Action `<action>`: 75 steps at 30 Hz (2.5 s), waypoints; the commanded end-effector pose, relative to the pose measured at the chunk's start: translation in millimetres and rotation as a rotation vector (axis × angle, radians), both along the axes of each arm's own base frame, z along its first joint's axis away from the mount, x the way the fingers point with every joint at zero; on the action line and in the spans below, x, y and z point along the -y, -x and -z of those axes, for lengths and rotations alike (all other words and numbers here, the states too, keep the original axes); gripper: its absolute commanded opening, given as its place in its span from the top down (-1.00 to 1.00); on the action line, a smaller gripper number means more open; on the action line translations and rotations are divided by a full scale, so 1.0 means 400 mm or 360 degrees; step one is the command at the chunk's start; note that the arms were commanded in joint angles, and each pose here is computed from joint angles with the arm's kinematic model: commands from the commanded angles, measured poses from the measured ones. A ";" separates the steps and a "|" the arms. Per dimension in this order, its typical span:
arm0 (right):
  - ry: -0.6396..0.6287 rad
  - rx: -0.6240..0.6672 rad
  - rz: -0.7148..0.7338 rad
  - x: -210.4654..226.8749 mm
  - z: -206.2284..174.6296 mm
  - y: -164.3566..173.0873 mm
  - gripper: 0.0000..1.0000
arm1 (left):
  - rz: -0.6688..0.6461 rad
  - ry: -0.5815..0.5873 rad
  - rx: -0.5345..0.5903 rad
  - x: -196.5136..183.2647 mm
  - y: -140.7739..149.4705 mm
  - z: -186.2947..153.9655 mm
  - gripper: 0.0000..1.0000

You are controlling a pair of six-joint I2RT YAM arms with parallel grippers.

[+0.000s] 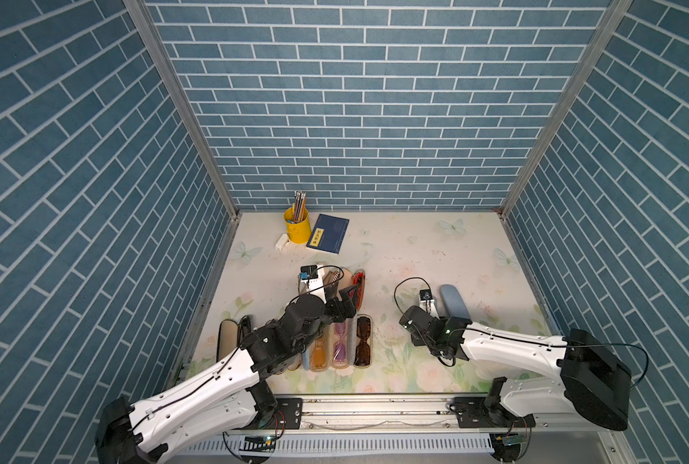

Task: Close the glasses case
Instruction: Move the glasses case to the center of the board.

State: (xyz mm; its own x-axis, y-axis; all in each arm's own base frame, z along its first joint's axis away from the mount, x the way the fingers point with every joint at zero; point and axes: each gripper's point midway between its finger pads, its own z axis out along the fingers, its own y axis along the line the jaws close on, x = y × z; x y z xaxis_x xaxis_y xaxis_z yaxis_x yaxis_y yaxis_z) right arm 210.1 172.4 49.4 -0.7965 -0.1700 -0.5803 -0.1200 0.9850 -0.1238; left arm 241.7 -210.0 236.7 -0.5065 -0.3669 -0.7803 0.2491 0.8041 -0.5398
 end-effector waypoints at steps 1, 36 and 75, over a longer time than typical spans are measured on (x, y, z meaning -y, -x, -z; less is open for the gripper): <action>0.0112 0.0059 0.0070 0.037 -0.012 -0.008 -0.29 | -0.0047 -0.0054 -0.0029 -0.021 -0.001 0.031 -0.83; -0.1273 -0.0172 -0.0586 -0.351 -0.091 0.014 -0.17 | -0.0024 -0.0077 -0.0147 -0.038 -0.011 0.104 -0.87; -0.0661 -0.0277 -0.0395 -0.330 0.090 0.108 0.43 | 0.0029 -0.0065 -0.0160 -0.028 -0.003 0.126 -0.83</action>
